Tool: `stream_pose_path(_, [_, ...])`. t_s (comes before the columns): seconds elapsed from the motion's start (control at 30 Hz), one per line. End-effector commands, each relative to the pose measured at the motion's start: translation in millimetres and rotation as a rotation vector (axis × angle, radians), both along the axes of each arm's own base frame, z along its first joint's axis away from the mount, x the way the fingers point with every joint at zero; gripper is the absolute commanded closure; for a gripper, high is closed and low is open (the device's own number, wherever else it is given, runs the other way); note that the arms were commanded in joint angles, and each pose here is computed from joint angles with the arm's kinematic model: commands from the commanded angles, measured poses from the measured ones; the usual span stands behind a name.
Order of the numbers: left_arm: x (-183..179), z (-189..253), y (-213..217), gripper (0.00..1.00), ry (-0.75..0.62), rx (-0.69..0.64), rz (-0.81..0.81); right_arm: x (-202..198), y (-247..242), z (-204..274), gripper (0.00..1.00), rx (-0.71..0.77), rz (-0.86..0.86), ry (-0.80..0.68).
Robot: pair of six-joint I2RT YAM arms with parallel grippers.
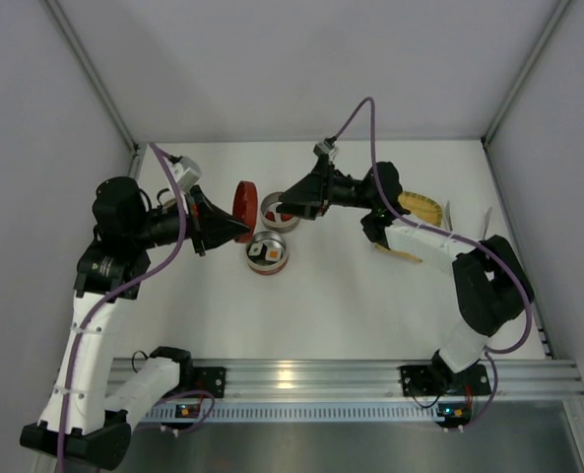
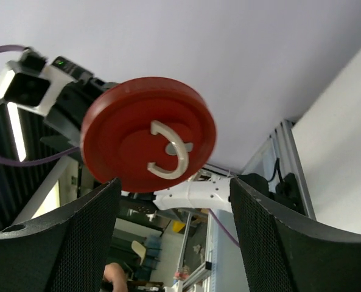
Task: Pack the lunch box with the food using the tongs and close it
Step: Pick up the box lid from the center of the board.
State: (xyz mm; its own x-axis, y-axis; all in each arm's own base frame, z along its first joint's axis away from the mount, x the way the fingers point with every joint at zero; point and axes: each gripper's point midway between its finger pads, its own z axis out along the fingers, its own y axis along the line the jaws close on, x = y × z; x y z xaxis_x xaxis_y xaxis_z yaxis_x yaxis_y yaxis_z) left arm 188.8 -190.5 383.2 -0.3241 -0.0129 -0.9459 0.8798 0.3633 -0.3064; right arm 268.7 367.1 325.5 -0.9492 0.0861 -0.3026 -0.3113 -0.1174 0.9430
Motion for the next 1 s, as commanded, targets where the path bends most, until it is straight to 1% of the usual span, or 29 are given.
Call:
stream_pose_path(0.0, [-6.8,24.4,-5.7,1.00,-0.049,-0.071,-0.043,-22.3,-18.4,59.9,0.29,0.252,0.039,-0.176])
stream_pose_path(0.03, [-7.4,25.0,-6.8,1.00,-0.022,-0.084,-0.047,-25.8,-20.2,65.3,0.31,0.289,0.042,-0.208])
stream_pose_path(0.07, [-7.2,27.9,-7.4,1.00,-0.027,-0.094,-0.050,-27.2,-19.9,68.3,0.32,0.304,0.044,-0.205])
stream_pose_path(0.17, [-6.6,28.1,-8.1,1.00,-0.007,-0.109,-0.050,-30.1,-15.0,70.8,0.36,0.315,0.058,-0.210])
stream_pose_path(0.33, [-7.0,31.0,-9.5,1.00,-0.004,-0.125,-0.058,-28.0,0.2,54.9,0.41,0.264,0.073,-0.158])
stream_pose_path(0.53, [-9.5,32.1,-9.9,1.00,-0.004,-0.130,-0.069,-32.2,14.3,48.5,0.42,0.230,0.108,-0.134])
stream_pose_path(0.7, [-11.6,29.5,-9.9,1.00,0.001,-0.128,-0.075,-40.1,21.7,53.8,0.43,0.240,0.138,-0.152])
stream_pose_path(0.97, [-15.8,20.6,-9.8,1.00,0.013,-0.123,-0.086,-45.2,27.9,56.7,0.50,0.253,0.166,-0.156])
